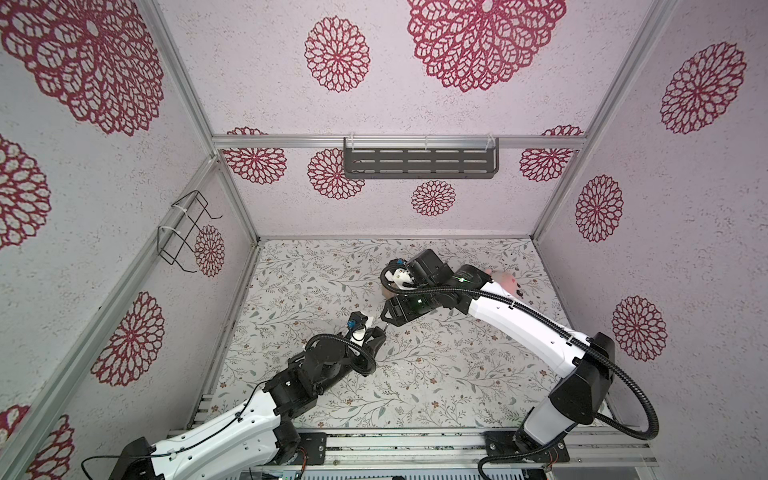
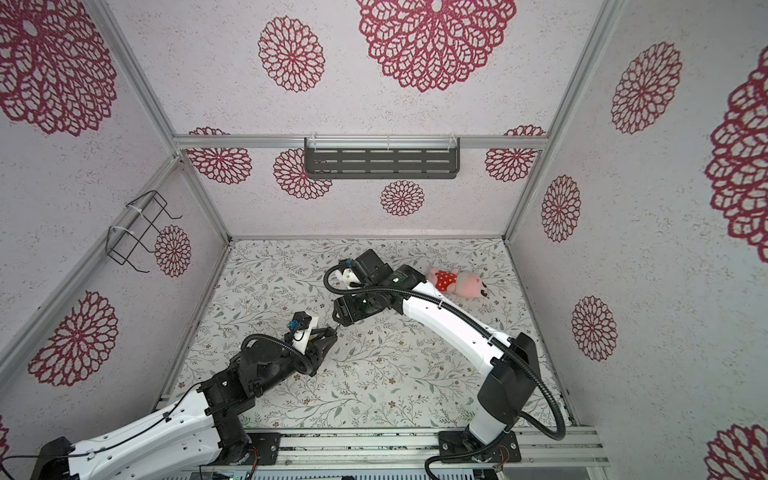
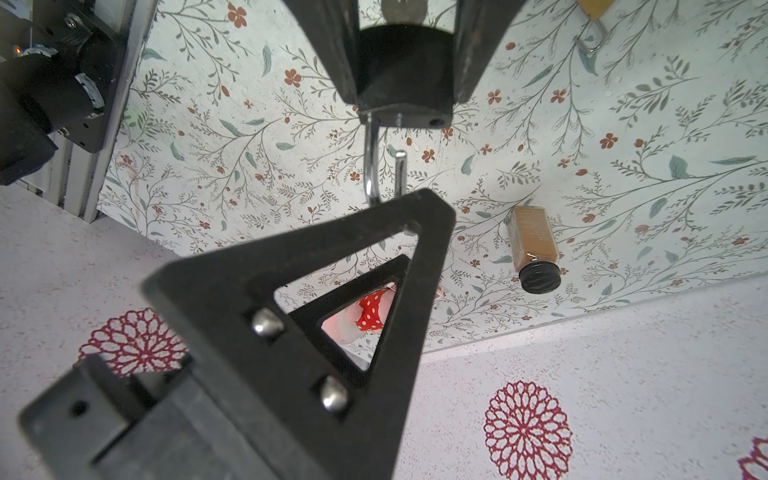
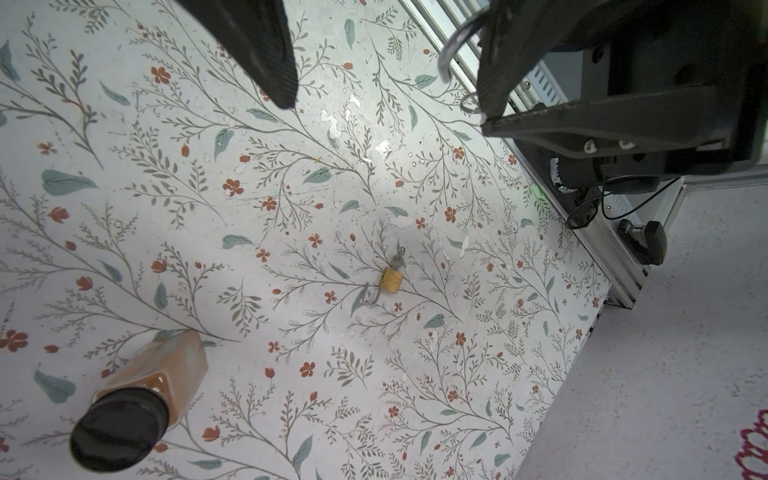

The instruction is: Unlock with the key

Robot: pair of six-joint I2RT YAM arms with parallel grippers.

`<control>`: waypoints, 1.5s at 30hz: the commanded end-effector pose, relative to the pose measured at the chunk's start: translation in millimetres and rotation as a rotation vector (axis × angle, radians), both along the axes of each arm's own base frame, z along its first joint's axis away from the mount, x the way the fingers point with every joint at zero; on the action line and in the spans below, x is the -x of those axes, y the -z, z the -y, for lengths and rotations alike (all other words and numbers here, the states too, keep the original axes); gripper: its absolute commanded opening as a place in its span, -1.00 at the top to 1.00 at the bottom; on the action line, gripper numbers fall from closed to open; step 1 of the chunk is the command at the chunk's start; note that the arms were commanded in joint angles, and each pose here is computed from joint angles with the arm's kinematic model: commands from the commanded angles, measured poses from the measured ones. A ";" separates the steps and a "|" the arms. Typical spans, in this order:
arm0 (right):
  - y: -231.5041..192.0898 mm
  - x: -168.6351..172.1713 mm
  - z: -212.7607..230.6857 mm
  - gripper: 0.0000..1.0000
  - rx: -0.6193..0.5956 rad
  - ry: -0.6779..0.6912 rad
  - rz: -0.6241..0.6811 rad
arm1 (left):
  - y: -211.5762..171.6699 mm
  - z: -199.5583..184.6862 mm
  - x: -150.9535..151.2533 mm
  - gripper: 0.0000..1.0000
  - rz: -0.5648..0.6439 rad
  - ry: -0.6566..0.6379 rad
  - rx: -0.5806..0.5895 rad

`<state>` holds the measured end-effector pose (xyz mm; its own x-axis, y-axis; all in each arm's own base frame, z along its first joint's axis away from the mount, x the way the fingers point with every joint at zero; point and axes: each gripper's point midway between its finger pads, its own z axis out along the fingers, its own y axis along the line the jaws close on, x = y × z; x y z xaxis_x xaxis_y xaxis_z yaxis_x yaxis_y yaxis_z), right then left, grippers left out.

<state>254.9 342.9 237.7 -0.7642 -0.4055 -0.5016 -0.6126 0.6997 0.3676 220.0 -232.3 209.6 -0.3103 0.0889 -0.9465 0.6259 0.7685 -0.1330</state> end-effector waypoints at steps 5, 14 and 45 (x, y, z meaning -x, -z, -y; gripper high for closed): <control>-5.1 -6.8 16.3 -0.42 0.045 0.022 0.044 | -28.9 0.8 -3.5 1.00 0.065 -0.002 0.064; -9.7 2.5 17.8 -0.42 -0.001 -0.012 0.053 | -33.0 -5.4 -8.2 1.00 0.083 -0.045 0.078; 45.0 -32.1 151.3 -0.51 -0.205 0.513 0.046 | 49.1 8.4 -39.3 1.00 -0.512 -0.416 0.118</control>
